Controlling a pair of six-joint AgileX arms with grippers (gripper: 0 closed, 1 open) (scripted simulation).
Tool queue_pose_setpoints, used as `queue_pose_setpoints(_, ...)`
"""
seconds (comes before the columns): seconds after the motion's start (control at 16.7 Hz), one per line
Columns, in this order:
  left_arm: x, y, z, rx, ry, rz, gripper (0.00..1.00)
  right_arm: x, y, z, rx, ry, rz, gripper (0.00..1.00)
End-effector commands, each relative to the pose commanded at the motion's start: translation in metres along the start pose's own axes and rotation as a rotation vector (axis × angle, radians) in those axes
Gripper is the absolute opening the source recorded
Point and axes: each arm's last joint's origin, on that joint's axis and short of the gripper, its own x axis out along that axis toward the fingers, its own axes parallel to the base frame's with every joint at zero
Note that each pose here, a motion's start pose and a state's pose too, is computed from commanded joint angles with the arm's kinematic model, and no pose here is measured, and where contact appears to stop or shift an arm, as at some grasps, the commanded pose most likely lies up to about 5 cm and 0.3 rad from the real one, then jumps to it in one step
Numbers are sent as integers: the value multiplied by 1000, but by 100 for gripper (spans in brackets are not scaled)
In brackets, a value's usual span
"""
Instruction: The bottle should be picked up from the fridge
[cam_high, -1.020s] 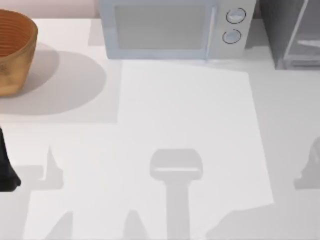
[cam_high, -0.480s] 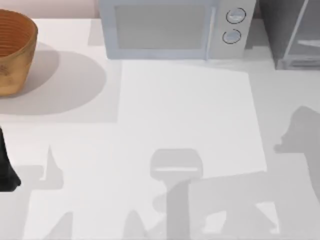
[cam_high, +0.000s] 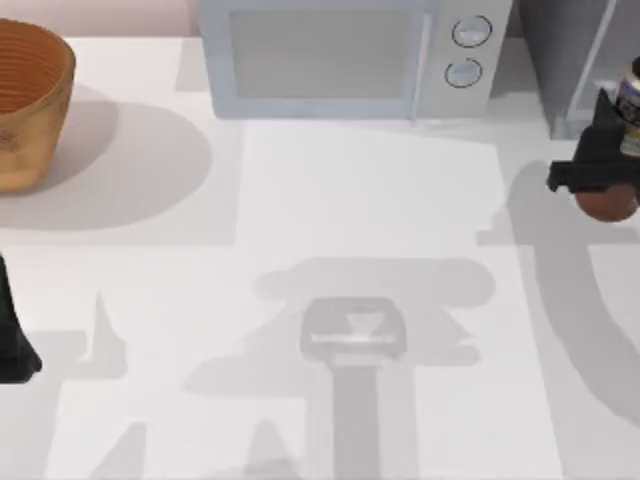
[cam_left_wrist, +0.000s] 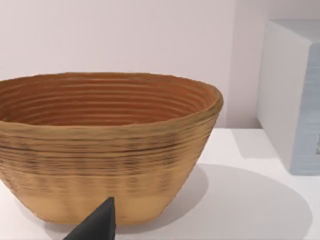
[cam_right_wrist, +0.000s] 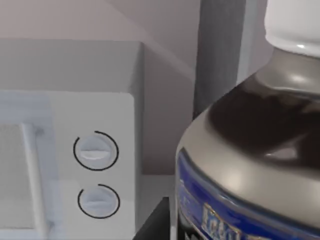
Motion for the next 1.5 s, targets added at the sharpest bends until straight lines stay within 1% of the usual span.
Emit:
queue_pose_setpoints(0.24,0,0,0,0,0,0,100,26,31,-24,2,-8,3,0)
queue_pose_setpoints(0.48,0,0,0,0,0,0,100,37,48,-38,8,-22,5,0)
queue_pose_setpoints(0.84,0,0,0,0,0,0,100,38,47,-40,10,-20,2,0)
queue_pose_setpoints(0.96,0,0,0,0,0,0,100,46,48,-41,16,-34,1,0)
queue_pose_setpoints(1.38,0,0,0,0,0,0,100,79,52,-75,2,-7,7,0)
queue_pose_setpoints(1.5,0,0,0,0,0,0,100,87,51,-79,8,-20,6,0)
